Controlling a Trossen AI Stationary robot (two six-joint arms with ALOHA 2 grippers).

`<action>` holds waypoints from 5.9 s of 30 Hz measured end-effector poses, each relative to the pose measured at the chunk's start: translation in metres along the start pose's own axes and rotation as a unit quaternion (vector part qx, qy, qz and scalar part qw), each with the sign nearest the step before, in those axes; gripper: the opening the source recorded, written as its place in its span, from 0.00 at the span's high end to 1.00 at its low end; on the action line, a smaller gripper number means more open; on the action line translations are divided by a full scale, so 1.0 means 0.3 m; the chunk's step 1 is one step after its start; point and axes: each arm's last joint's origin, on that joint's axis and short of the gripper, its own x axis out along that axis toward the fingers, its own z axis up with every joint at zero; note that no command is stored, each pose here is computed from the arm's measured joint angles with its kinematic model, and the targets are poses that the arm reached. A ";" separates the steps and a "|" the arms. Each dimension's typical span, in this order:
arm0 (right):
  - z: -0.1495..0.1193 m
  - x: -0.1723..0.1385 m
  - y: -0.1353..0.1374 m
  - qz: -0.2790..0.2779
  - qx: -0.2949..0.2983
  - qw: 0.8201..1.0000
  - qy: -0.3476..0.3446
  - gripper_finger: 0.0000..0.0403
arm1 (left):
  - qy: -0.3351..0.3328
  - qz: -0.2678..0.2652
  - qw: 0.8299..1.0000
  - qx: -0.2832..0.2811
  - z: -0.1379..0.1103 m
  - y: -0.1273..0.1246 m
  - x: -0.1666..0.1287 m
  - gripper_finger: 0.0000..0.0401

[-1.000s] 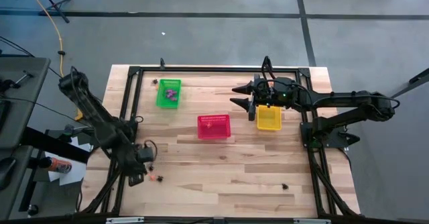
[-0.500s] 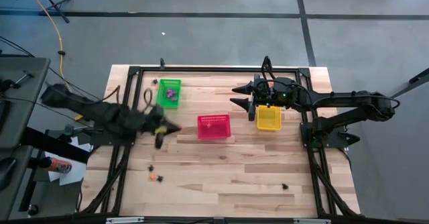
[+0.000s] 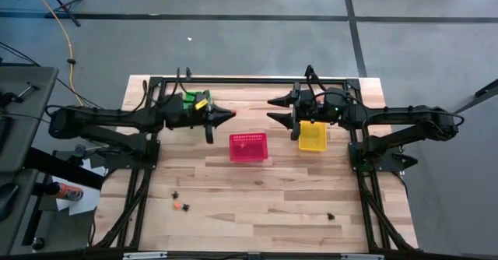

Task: Sort Halloween decoration
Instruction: Put the orange spider toy into the red bin

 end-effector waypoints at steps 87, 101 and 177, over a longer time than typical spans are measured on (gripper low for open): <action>-0.004 0.000 -0.003 -0.013 0.001 1.000 0.006 0.49 | 0.525 0.033 0.845 0.093 -0.518 0.041 0.455 0.99; -0.005 0.000 -0.003 -0.013 0.001 1.000 0.007 0.49 | 0.485 0.039 0.872 0.058 -0.399 0.058 0.433 0.65; -0.055 -0.007 -0.022 -0.104 0.137 0.983 0.067 0.49 | -0.039 -0.026 0.998 0.053 0.097 -0.034 -0.051 0.57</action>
